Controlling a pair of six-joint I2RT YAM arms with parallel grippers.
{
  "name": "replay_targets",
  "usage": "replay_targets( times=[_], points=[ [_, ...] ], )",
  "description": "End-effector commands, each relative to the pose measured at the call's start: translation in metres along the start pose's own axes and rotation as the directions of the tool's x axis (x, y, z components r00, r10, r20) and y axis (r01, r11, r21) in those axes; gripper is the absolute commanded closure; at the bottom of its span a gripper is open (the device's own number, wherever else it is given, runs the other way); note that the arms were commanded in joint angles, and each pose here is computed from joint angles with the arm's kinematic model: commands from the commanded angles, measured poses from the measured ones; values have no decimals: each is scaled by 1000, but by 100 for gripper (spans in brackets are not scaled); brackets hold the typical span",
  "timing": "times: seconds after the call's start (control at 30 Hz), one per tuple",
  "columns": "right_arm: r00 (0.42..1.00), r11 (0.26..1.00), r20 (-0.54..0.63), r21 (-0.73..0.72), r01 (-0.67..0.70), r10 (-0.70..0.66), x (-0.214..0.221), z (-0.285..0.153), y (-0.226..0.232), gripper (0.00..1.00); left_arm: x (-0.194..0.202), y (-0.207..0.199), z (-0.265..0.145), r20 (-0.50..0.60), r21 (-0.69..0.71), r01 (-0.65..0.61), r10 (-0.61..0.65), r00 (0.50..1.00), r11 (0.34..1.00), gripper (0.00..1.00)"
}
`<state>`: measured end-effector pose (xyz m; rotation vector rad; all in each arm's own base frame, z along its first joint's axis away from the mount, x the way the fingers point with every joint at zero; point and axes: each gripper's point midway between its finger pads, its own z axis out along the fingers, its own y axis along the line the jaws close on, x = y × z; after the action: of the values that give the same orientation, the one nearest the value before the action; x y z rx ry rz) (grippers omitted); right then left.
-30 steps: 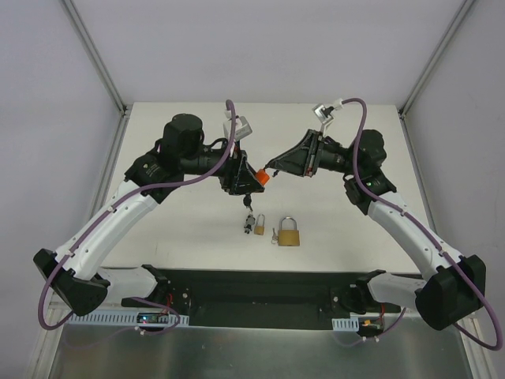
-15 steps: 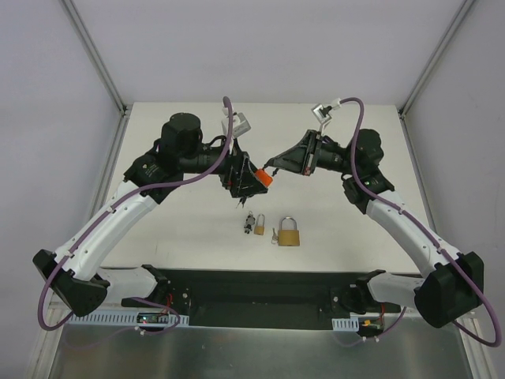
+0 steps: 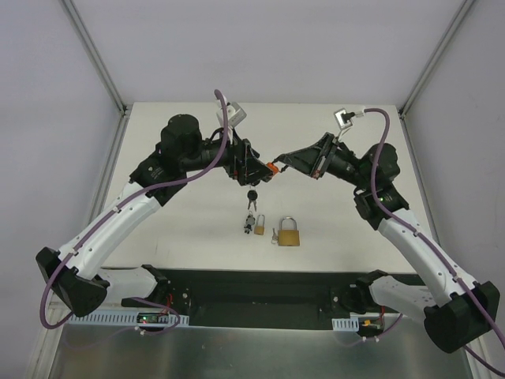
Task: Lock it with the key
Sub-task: Lock the lock.
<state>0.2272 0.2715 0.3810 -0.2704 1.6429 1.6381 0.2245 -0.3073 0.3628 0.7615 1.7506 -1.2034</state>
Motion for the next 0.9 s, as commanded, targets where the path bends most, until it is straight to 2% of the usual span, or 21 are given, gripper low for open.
replay_targets(
  times=[0.0,0.1,0.23,0.33,0.73,0.87],
  points=[
    [992,1000,129,-26,11,-7,-25,-6,22,99,-18,-8,3,86,39,-31,28,996,999,26],
    [991,1000,137,-22,-8,11,-26,-7,21,99,-14,-13,8,70,86,-21,15,997,996,31],
    [990,1000,139,-23,-15,18,-27,-7,22,99,-15,-23,13,65,164,-20,9,998,986,46],
    [989,1000,144,-21,-15,18,-27,-9,21,99,-13,-26,16,57,184,-13,2,998,983,52],
    [987,1000,159,-3,-23,24,-32,-12,18,99,6,-20,17,21,164,15,-19,1000,986,51],
    [988,1000,153,-7,-22,23,-33,-11,21,99,13,-14,19,8,139,25,-26,1000,990,55]
  ],
)
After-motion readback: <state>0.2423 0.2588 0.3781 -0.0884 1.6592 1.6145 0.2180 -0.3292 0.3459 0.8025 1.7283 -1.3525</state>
